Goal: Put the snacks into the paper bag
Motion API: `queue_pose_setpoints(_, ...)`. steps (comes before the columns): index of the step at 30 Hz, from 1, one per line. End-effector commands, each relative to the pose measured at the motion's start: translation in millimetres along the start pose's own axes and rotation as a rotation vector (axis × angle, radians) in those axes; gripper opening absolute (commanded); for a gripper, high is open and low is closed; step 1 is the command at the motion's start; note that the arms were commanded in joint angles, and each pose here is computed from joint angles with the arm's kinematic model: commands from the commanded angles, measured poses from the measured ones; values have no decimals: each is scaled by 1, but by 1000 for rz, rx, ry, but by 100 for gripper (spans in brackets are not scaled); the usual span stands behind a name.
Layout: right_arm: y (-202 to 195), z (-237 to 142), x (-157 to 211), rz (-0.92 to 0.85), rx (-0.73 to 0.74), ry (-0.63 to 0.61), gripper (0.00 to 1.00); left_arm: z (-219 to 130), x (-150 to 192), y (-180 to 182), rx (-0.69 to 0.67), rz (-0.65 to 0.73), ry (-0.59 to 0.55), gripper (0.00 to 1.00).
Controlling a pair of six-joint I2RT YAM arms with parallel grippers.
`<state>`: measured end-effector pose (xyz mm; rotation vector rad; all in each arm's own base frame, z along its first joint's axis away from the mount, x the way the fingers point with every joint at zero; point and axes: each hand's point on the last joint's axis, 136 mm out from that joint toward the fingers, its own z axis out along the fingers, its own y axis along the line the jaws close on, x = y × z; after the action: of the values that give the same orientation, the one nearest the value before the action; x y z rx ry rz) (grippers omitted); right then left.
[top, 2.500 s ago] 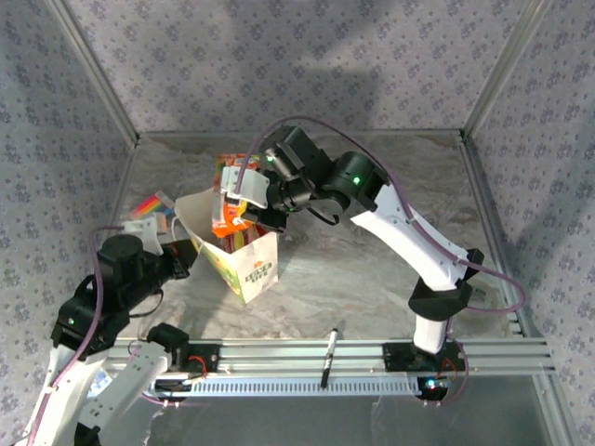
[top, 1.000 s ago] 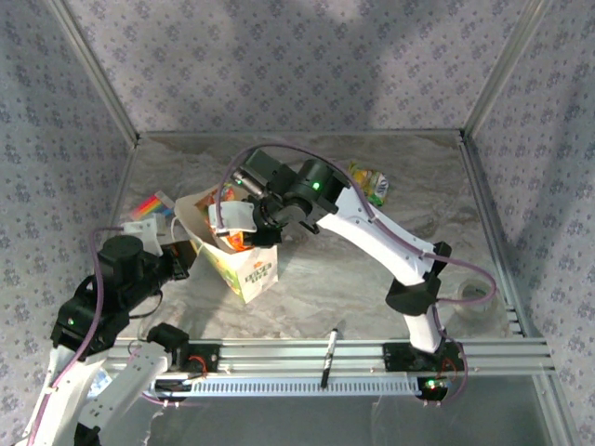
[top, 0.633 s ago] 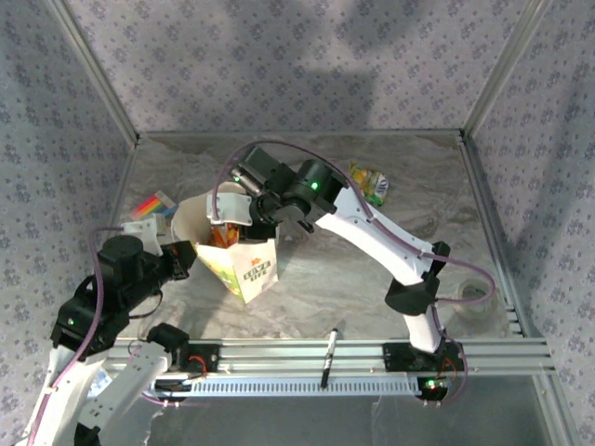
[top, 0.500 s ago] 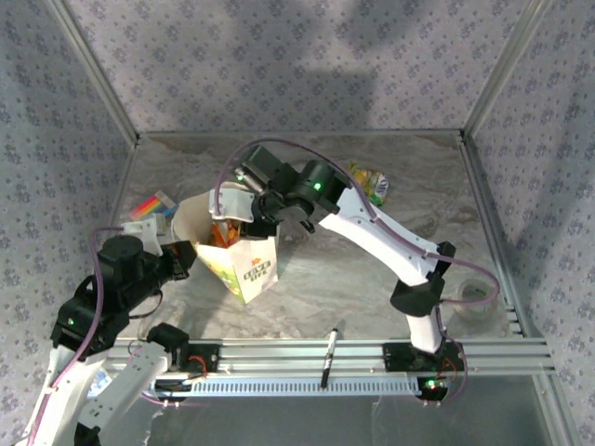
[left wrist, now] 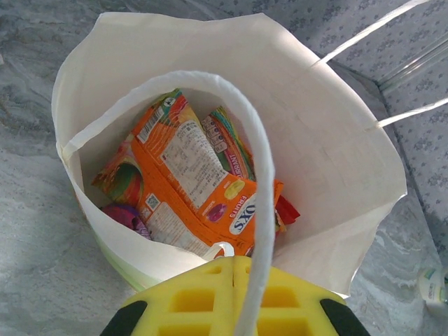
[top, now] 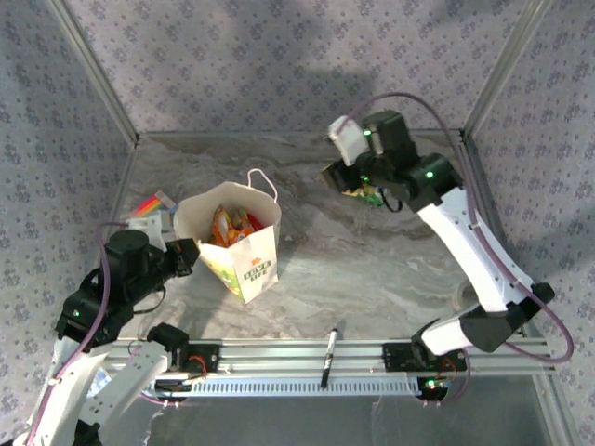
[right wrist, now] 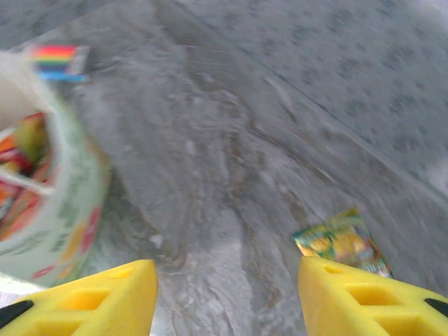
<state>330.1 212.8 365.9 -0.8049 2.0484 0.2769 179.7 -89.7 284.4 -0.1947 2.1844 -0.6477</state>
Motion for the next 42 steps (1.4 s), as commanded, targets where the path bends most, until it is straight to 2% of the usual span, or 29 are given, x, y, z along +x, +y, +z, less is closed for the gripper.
queue_pose_setpoints(1,-28,7,16,239,-7,-12,58,-2,-13,-12,38,5,-31,3)
queue_pose_setpoints(10,-106,33,102,646,86,76,58,7,-15,-13,25,-3,-20,3)
queue_pose_setpoints(16,-131,53,154,846,99,132,61,11,-20,-12,7,1,-29,3)
queue_pose_setpoints(19,-136,62,172,883,102,174,62,9,-25,-11,-5,-2,-51,3)
queue_pose_setpoints(24,-149,79,187,934,112,171,65,4,-30,-6,-28,-5,-89,3)
queue_pose_setpoints(27,-154,92,201,962,116,202,68,5,-29,-4,-38,-4,-85,3)
queue_pose_setpoints(35,-160,128,228,1038,95,247,70,6,-28,2,-73,9,-82,3)
queue_pose_setpoints(42,-163,143,249,1083,125,283,72,8,-26,5,-92,26,-64,3)
